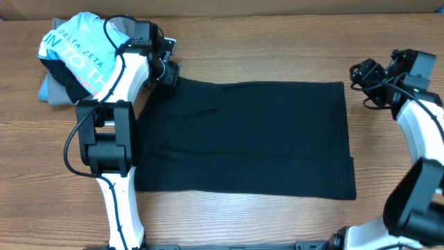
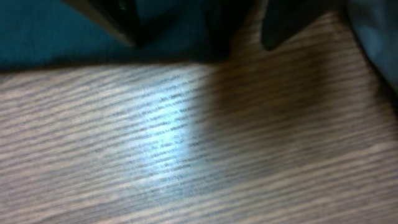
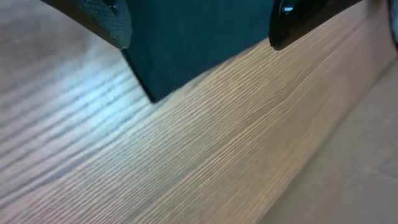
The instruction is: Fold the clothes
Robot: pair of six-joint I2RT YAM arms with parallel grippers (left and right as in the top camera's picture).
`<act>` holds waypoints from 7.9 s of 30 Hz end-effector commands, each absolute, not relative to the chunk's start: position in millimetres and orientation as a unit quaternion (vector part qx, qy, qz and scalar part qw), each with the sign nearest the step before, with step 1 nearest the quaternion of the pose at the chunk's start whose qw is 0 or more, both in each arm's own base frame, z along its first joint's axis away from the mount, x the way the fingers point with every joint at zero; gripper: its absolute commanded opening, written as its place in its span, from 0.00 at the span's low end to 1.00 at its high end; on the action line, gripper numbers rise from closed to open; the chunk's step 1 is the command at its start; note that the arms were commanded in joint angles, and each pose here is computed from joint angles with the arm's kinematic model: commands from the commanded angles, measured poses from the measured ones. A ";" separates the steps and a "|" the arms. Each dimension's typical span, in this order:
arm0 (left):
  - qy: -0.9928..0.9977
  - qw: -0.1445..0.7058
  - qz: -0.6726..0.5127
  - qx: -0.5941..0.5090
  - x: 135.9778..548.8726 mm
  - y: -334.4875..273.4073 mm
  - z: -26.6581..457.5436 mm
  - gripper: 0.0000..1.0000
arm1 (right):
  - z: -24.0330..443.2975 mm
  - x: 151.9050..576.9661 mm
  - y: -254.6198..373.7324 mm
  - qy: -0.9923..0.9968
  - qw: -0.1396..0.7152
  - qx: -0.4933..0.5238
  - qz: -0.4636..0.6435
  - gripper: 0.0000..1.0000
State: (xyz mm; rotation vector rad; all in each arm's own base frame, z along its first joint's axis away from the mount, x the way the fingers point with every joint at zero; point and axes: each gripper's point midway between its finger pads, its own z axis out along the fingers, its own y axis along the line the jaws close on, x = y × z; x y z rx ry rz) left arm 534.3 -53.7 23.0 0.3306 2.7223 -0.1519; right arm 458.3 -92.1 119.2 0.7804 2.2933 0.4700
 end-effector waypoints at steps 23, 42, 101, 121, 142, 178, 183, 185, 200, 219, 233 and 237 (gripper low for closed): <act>0.975 0.170 -0.092 0.110 527.0 -63.0 16.0 0.04 | 74.1 495.3 -104.1 0.885 0.356 0.256 0.159 0.86; 0.974 0.181 -0.096 0.099 526.7 -67.1 55.2 0.04 | 8.1 498.8 -82.9 0.916 0.316 0.203 0.143 0.77; 0.994 -0.057 -0.039 0.088 372.1 -38.1 118.1 0.04 | 112.0 345.3 -69.4 0.936 0.140 0.310 0.095 0.04; 0.963 -0.259 -0.040 0.071 255.8 -45.5 70.2 0.04 | 63.5 259.1 -69.0 0.938 -0.013 0.345 0.019 0.04; 0.982 -0.185 0.008 0.030 274.5 -28.1 67.4 0.46 | 53.8 259.9 -61.9 0.927 -0.012 0.366 0.079 0.55; 0.989 -0.069 -0.127 -0.021 330.1 -13.9 58.6 0.55 | 5.6 212.2 -60.8 0.913 -0.060 0.402 0.032 0.05; 0.990 -0.078 -0.113 -0.015 325.5 -14.1 58.1 0.57 | 5.3 214.7 -61.6 0.913 -0.055 0.402 0.032 0.09; 0.989 -0.097 -0.109 -0.018 316.7 -13.0 59.4 0.50 | 5.3 214.7 -61.6 0.913 -0.055 0.402 0.032 0.09; 0.993 -0.093 -0.036 -0.058 273.1 9.9 81.3 0.57 | 5.3 215.0 -61.6 0.913 -0.054 0.402 0.033 0.10; 0.988 -0.091 -0.069 -0.103 252.9 8.4 20.7 0.53 | 5.7 212.5 -60.8 0.913 -0.060 0.402 0.032 0.10; 0.990 -0.028 -0.112 -0.078 286.1 -1.8 25.7 0.04 | 5.5 214.3 -61.3 0.913 -0.056 0.402 0.033 0.10; 0.992 0.010 -0.104 -0.076 309.8 3.4 37.2 0.04 | 5.3 215.7 -61.8 0.913 -0.053 0.402 0.033 0.10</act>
